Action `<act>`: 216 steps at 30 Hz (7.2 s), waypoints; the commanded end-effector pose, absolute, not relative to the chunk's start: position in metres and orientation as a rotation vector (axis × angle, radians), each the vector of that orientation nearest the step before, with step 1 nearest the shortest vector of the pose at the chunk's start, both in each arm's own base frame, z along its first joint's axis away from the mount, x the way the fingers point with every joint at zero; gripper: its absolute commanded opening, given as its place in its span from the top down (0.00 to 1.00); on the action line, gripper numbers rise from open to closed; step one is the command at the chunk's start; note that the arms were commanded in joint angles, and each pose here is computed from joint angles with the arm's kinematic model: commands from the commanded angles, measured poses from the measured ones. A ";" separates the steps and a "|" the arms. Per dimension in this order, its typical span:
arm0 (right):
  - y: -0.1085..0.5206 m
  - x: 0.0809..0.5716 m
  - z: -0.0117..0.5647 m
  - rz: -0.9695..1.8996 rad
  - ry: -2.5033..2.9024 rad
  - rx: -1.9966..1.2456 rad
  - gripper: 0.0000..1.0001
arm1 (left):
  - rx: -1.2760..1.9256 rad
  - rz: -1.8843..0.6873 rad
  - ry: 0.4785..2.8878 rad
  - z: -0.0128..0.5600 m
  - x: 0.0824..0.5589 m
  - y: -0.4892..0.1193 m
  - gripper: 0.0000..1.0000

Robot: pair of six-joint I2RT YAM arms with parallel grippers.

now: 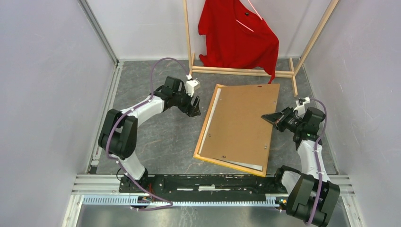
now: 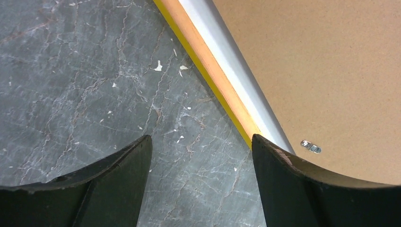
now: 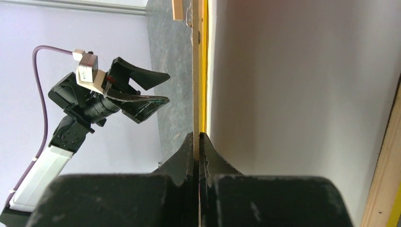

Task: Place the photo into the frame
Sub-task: Place the photo frame item in the photo frame, then install the photo frame at the center of the board.

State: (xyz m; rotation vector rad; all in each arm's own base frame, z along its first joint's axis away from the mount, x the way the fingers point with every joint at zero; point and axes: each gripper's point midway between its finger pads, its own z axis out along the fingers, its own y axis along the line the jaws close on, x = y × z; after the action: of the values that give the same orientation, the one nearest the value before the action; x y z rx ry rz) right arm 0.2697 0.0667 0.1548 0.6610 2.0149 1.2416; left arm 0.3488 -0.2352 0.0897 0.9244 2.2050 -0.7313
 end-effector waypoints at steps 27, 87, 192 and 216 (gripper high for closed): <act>0.061 0.292 0.171 1.314 1.937 0.585 1.00 | 0.978 -0.666 2.218 0.081 0.346 -0.233 0.18; 0.070 0.285 0.118 1.294 2.034 0.610 1.00 | 0.953 -0.670 2.254 0.083 0.339 -0.231 0.17; 0.410 0.188 0.109 1.162 2.031 -0.741 0.33 | 0.726 -0.931 2.609 0.033 0.274 -0.149 0.57; 0.426 0.184 0.076 1.207 2.076 -0.729 0.34 | 0.810 -0.887 2.622 0.020 0.274 -0.150 0.83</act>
State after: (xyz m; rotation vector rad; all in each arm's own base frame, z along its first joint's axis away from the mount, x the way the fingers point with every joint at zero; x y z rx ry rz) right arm 0.1795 0.4096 0.0590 -0.7405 2.1478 1.1522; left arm 0.2658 -0.1501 0.0265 0.7315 2.6481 -0.9584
